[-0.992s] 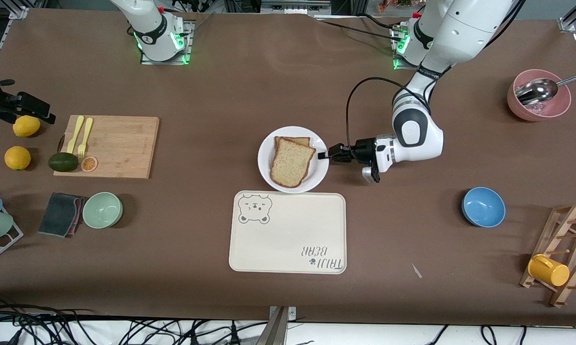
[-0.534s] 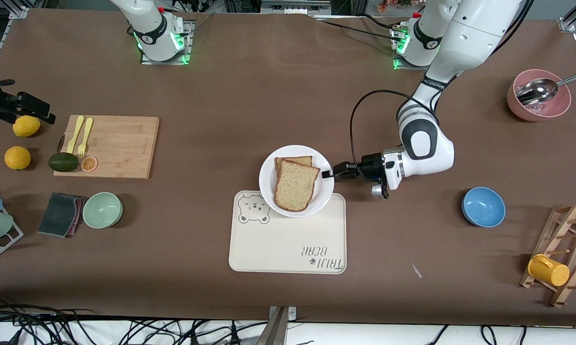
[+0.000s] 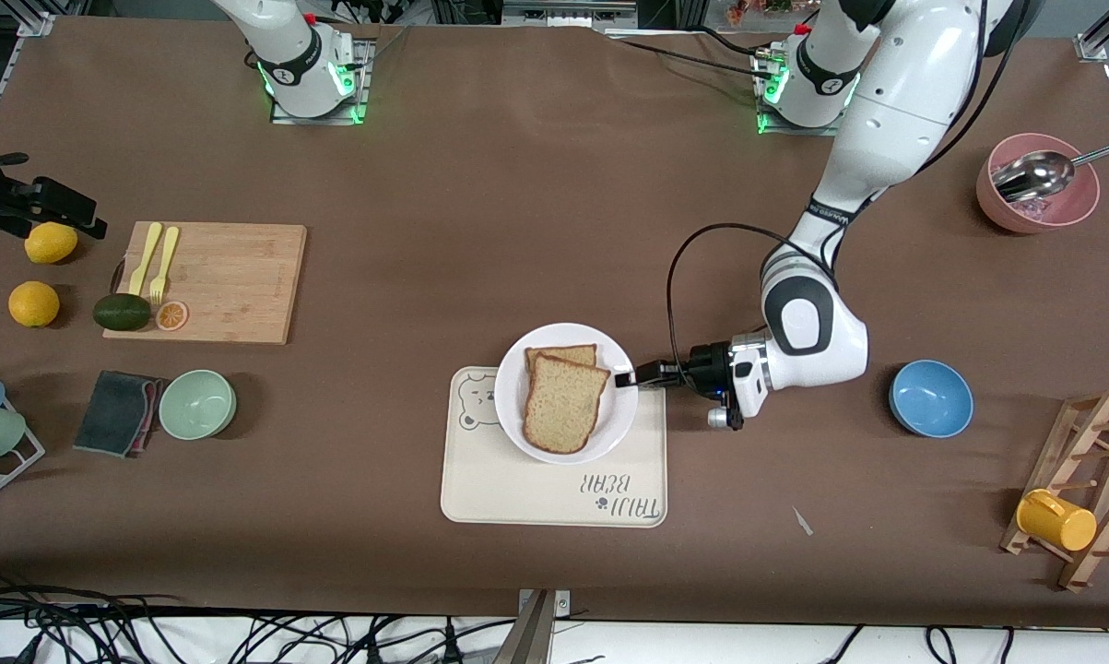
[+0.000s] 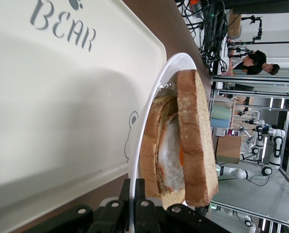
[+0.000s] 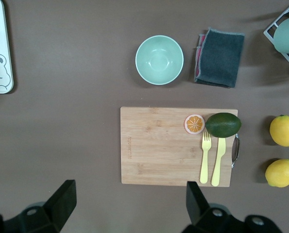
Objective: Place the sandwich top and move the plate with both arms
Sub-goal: 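Slide the white plate with the left gripper onto the bear tray, then open the left gripper and release the plate rim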
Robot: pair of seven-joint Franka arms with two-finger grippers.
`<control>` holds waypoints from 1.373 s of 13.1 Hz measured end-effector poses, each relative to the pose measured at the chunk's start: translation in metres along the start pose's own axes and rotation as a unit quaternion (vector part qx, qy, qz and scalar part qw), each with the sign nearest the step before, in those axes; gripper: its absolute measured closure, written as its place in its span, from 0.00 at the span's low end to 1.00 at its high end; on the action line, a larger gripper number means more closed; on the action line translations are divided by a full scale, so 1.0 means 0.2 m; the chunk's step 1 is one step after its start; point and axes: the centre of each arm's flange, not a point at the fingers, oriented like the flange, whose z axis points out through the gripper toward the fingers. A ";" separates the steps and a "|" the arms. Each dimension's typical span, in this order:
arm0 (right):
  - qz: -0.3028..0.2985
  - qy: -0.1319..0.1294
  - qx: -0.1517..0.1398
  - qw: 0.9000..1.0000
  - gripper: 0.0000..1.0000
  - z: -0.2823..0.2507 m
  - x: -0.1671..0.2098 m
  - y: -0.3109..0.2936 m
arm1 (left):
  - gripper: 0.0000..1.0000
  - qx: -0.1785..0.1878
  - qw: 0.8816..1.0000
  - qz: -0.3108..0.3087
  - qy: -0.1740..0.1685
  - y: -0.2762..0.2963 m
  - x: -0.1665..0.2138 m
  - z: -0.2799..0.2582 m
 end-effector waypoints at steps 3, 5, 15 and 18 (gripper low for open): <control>0.000 0.000 0.000 1.000 0.00 0.00 0.00 0.00 | 0.96 -0.001 1.000 -0.019 0.007 -0.06 0.09 0.05; 0.000 0.000 0.000 1.000 0.00 0.00 0.00 0.00 | 0.96 0.009 1.000 -0.020 0.022 -0.10 0.14 0.10; 0.000 0.000 0.000 1.000 0.00 0.00 0.00 0.00 | 0.96 0.013 0.998 -0.042 0.037 -0.22 0.18 0.31; 0.000 0.000 0.000 1.000 0.00 0.00 0.00 0.00 | 0.89 0.012 0.998 -0.042 0.040 -0.21 0.19 0.30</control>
